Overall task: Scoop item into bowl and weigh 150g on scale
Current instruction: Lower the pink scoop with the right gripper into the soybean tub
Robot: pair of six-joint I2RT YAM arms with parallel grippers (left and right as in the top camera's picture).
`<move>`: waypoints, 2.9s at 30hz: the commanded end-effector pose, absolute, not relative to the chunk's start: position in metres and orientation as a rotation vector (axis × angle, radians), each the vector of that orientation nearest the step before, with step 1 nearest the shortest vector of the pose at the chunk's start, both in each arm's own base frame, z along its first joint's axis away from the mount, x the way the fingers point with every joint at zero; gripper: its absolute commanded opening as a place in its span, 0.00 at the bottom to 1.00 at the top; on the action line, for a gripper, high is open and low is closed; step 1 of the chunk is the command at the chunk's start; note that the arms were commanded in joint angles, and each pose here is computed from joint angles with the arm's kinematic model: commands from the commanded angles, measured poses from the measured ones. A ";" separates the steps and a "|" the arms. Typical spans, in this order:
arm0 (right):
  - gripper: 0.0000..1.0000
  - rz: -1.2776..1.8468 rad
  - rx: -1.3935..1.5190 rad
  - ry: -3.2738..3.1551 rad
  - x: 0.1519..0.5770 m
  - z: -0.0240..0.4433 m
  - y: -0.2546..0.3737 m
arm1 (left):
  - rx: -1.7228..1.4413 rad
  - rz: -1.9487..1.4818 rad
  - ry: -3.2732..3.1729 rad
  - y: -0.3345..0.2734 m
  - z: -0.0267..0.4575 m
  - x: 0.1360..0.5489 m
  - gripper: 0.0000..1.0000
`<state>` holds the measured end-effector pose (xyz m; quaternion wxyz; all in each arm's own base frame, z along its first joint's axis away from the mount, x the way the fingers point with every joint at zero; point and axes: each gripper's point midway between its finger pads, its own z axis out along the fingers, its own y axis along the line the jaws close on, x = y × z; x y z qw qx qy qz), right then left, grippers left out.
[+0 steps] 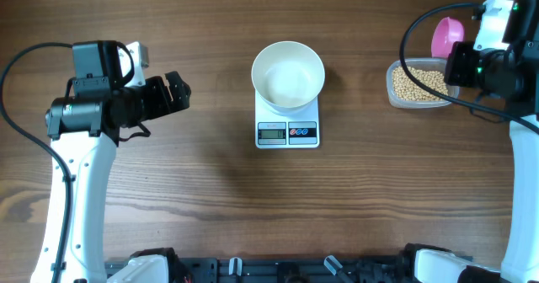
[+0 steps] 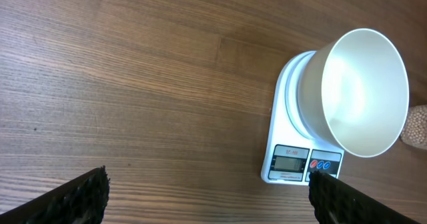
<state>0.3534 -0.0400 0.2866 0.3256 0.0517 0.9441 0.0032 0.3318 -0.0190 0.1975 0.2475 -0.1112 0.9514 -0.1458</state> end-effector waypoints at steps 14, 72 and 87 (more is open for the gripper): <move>0.04 -0.061 0.079 2.531 0.351 0.277 -0.048 | -0.036 -0.687 2.543 -0.061 0.218 0.326 1.00; 0.04 -0.122 -0.012 2.908 0.380 0.126 -0.064 | -0.038 -0.688 2.548 -0.061 0.217 0.325 1.00; 0.04 0.115 -0.035 2.919 0.375 0.114 -0.036 | -0.039 -0.689 2.548 -0.062 0.217 0.325 1.00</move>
